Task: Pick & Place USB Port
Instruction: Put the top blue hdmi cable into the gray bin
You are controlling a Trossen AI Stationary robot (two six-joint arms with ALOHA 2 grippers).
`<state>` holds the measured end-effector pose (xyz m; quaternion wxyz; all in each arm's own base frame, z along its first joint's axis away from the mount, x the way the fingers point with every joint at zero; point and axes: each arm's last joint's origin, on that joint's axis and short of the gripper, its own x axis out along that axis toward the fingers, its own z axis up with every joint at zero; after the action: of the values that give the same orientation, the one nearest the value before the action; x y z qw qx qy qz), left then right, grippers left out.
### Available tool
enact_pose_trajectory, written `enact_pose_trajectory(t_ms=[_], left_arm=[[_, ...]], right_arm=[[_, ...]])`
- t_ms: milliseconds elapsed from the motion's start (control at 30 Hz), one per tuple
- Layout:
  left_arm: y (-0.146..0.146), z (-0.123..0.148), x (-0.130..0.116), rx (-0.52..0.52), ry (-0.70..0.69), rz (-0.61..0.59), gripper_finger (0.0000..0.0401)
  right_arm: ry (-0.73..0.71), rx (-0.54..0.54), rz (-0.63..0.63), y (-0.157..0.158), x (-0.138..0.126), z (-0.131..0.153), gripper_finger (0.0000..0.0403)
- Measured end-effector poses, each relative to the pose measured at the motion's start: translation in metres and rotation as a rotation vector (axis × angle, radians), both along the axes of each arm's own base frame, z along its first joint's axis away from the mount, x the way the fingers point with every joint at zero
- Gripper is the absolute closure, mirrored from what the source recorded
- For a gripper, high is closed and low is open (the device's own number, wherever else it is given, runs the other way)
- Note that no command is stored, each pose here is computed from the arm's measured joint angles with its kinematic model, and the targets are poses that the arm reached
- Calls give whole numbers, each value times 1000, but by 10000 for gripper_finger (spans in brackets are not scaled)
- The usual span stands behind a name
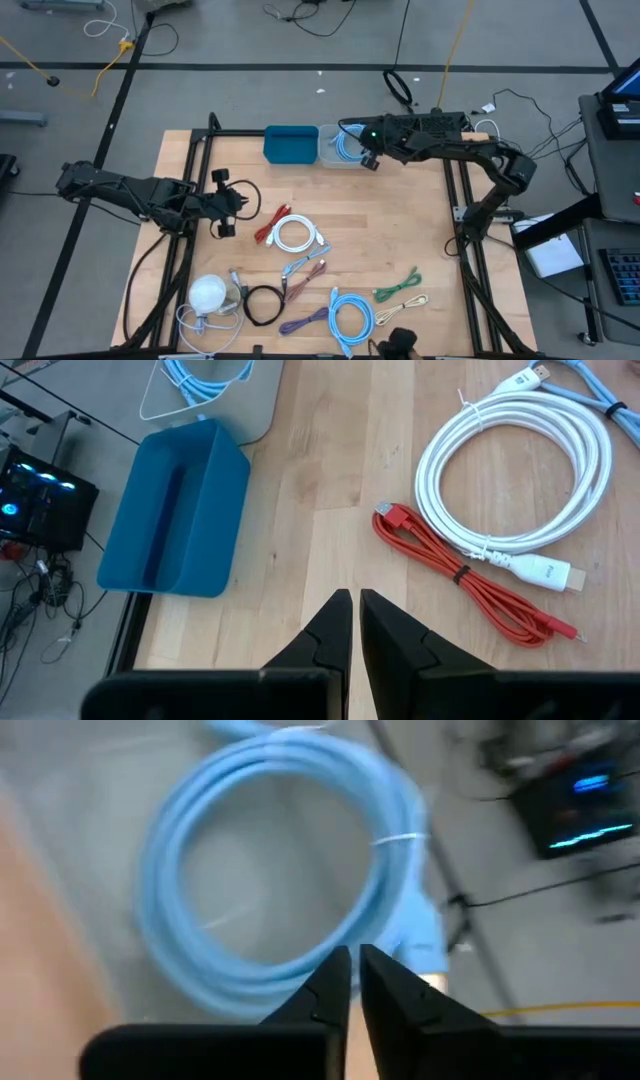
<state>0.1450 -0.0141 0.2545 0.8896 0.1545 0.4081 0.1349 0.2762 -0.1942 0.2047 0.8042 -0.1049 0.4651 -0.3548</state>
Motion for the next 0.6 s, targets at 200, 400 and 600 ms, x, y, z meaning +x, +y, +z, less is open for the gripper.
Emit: enact_pose_trajectory(t_ms=[200,400,600], left_arm=[[0,0,0,-1,2,-2,371],[0,0,0,-2,2,-4,371],[0,0,0,-3,1,-4,371]], right_arm=[[-84,-181,58,15,24,16,309],[-69,-218,37,11,22,18,245],[-46,-216,-18,-6,13,13,204]])
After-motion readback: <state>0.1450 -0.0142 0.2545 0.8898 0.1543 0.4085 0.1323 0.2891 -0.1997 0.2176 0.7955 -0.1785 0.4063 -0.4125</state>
